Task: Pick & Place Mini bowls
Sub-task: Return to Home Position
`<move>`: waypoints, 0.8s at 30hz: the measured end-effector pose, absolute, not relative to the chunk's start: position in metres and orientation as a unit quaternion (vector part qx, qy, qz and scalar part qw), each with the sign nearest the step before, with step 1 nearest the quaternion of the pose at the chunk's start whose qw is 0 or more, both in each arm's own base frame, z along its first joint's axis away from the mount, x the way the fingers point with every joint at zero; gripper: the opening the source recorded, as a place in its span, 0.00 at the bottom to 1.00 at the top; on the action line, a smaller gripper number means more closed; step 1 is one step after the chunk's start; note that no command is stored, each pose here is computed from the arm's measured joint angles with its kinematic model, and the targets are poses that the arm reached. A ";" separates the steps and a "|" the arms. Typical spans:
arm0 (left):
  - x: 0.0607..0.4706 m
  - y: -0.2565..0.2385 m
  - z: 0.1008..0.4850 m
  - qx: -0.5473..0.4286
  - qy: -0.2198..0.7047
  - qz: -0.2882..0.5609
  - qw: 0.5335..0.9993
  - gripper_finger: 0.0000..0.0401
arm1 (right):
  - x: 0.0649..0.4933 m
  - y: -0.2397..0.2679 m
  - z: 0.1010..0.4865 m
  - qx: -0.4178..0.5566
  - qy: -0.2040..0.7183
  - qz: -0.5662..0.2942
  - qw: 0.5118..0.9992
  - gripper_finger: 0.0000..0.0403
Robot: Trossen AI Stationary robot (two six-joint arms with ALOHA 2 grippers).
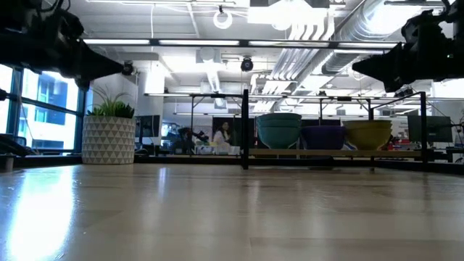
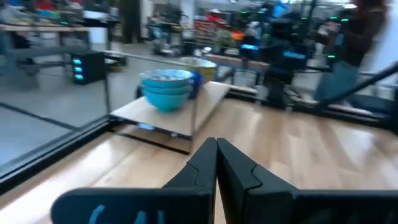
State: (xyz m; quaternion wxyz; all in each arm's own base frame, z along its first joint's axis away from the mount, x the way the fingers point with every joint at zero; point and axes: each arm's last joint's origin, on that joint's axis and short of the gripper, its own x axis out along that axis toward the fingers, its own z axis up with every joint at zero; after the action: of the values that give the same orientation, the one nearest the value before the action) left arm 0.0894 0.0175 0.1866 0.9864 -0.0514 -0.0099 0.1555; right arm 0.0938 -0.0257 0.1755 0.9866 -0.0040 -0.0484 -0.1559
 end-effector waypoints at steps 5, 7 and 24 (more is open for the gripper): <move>0.095 0.019 0.173 -0.042 -0.035 0.161 0.985 0.01 | 0.094 -0.026 0.170 0.008 -0.023 -0.170 0.985 0.00; 0.095 0.019 0.172 -0.033 -0.029 0.172 0.984 0.01 | 0.093 -0.027 0.170 0.009 -0.024 -0.173 0.985 0.00; 0.096 0.017 0.169 -0.038 -0.016 0.125 0.991 0.01 | 0.097 -0.028 0.166 -0.011 0.010 -0.187 0.982 0.00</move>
State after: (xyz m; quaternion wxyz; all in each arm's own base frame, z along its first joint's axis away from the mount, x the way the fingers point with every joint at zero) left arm 0.0964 0.0167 0.1692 0.9913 -0.0378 -0.0160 0.1251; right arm 0.0969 -0.0284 0.1655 0.9822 -0.0106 0.0103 -0.1873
